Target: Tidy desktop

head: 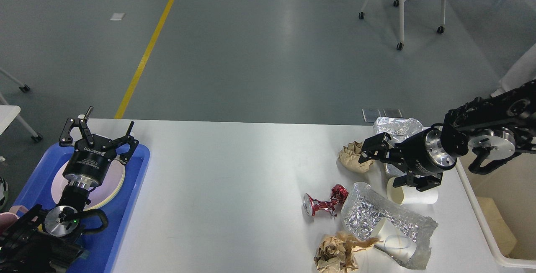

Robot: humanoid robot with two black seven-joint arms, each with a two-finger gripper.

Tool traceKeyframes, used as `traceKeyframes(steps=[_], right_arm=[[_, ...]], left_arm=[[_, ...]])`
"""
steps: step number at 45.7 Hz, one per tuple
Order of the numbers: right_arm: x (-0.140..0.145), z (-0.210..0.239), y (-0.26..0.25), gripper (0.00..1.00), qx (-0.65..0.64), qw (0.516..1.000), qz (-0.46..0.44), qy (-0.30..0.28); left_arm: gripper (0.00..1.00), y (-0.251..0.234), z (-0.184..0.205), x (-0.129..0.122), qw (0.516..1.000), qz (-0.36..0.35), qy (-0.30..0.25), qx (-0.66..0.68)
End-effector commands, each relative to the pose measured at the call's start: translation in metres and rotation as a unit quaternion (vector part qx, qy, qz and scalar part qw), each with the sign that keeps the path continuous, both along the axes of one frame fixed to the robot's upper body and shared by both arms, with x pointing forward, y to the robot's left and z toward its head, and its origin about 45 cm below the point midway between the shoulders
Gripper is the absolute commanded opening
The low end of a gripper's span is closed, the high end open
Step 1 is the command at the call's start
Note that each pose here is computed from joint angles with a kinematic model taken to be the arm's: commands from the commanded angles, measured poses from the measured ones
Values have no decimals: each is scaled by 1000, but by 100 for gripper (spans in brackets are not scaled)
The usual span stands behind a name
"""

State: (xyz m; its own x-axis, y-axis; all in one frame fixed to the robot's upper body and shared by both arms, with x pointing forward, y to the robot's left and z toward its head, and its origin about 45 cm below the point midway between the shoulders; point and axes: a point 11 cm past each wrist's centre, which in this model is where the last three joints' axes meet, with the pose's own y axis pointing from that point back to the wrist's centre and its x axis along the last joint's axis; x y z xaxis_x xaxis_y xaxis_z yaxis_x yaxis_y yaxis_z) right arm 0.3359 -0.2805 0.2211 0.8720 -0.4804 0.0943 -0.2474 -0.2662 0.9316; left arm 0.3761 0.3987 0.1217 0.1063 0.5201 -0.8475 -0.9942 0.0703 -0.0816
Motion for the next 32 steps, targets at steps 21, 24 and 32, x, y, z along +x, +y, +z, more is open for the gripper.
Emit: traceKeyframes(steps=[21, 24, 32], right_arm=[[-42, -65, -75, 100, -31, 995, -81, 44], [-52, -77, -89, 100, -44, 994, -94, 44], [-72, -96, -105, 100, -55, 990, -118, 53]], left_arm=[[98, 0, 0, 0, 1000, 0, 0, 0], [98, 0, 0, 0, 1000, 0, 0, 0], [98, 0, 0, 0, 1000, 0, 0, 0]])
